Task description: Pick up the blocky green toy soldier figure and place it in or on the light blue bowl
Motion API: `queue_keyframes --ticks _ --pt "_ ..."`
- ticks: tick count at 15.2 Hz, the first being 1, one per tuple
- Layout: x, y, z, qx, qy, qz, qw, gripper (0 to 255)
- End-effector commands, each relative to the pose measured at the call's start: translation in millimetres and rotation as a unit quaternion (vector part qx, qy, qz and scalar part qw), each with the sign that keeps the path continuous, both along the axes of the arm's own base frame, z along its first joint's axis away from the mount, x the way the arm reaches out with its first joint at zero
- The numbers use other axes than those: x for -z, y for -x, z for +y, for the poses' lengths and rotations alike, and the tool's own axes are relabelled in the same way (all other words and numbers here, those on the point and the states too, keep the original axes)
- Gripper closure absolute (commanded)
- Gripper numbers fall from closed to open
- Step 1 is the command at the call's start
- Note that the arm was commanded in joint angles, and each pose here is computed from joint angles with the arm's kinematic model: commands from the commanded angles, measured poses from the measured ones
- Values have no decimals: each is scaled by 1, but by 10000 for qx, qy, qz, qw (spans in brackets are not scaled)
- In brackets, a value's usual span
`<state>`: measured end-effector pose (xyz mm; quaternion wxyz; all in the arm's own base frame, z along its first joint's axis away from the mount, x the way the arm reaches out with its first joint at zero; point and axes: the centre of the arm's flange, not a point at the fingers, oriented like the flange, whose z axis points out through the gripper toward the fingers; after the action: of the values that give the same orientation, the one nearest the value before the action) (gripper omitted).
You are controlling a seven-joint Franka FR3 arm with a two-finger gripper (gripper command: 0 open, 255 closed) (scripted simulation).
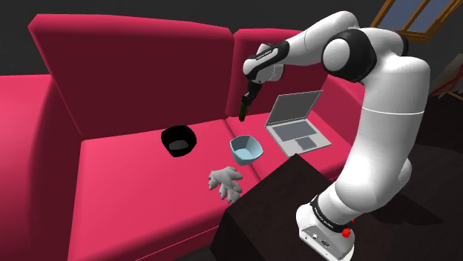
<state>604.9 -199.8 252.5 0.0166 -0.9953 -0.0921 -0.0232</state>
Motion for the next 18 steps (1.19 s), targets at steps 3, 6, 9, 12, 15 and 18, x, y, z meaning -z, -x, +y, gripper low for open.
queue_keyframes --ticks 3,6,9,12,15,18 --pt "-21 0 -1 0 0 2 10000 255" --pt "-37 0 -1 0 0 2 10000 255" --pt "-47 0 -1 0 0 2 10000 255" --pt "-56 33 19 0 0 2 10000 255" --pt "-65 65 39 0 0 2 10000 255" --pt "-74 98 59 0 0 2 10000 255"
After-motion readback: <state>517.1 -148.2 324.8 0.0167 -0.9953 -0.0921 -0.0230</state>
